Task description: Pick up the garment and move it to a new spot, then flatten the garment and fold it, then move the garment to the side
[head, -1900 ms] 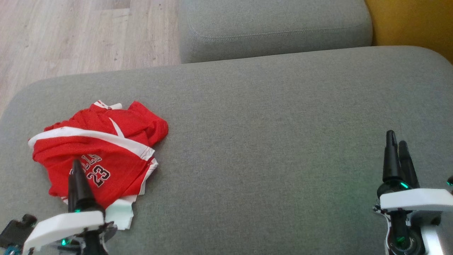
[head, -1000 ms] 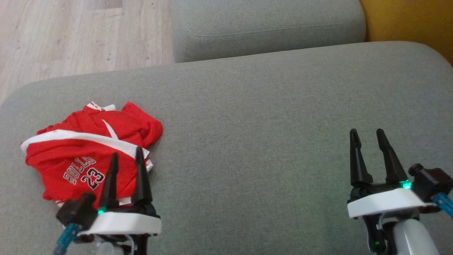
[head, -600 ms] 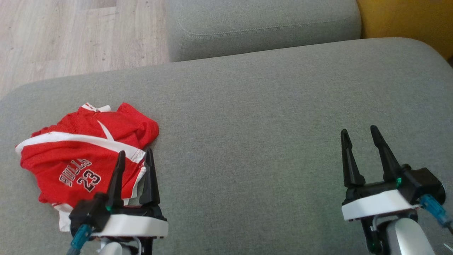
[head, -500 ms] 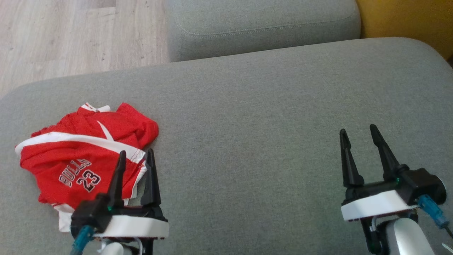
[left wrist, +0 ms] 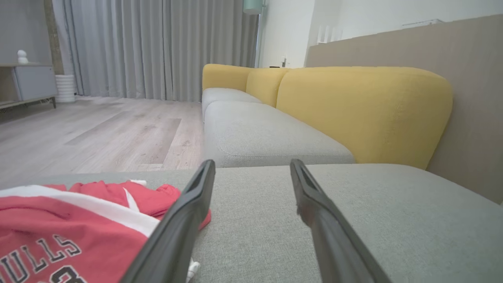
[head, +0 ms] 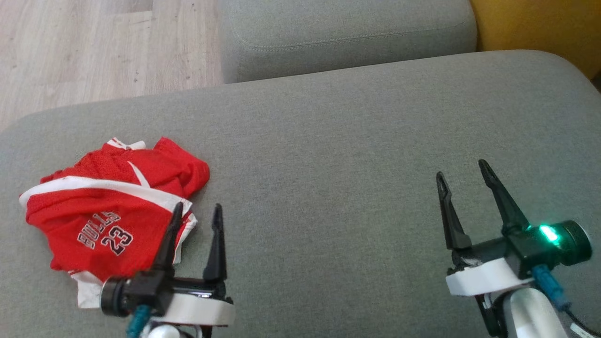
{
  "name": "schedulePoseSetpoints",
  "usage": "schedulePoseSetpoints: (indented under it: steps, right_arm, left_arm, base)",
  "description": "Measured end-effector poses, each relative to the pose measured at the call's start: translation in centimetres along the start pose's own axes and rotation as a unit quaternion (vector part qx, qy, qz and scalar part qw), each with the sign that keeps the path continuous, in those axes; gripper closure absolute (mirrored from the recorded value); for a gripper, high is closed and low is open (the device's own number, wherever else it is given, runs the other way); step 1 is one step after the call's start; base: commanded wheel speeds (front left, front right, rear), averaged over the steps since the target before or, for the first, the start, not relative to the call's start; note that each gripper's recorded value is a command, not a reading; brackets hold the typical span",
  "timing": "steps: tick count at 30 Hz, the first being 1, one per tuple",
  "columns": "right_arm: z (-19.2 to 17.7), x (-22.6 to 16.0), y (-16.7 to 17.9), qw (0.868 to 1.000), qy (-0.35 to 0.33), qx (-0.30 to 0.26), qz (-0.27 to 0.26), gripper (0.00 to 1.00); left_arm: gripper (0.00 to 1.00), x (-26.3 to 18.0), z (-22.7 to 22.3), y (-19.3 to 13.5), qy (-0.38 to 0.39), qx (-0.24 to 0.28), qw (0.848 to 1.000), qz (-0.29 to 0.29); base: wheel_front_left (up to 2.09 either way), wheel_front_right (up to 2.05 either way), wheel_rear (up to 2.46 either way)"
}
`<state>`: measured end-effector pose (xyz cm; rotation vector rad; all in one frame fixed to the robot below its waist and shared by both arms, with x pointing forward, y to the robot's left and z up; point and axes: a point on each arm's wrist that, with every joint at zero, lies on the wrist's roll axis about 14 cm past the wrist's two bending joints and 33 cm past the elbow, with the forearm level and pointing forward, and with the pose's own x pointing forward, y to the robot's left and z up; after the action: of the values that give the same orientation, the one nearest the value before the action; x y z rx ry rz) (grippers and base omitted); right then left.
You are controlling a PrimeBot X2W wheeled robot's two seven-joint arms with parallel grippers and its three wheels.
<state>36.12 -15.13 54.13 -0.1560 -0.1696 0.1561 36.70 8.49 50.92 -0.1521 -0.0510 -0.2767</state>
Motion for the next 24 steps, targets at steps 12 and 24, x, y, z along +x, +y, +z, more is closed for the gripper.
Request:
schedulePoseSetpoints:
  steps: [12, 24]
  right_arm:
    - [0.9, 0.2, 1.2, 0.999, -0.018, -0.043, 0.023, 0.0]
    - [-0.2, -0.3, -1.0, 0.989, -0.016, 0.141, -0.035, 0.0]
  left_arm:
    - [0.0, 0.4, 1.1, -1.0, -0.025, 0.056, 0.998, -0.012]
    - [0.0, 0.1, 0.5, 1.1, -0.018, -0.106, 0.994, 0.033]
  base:
    - [0.0, 0.0, 0.0]
    - [0.0, 0.0, 0.0]
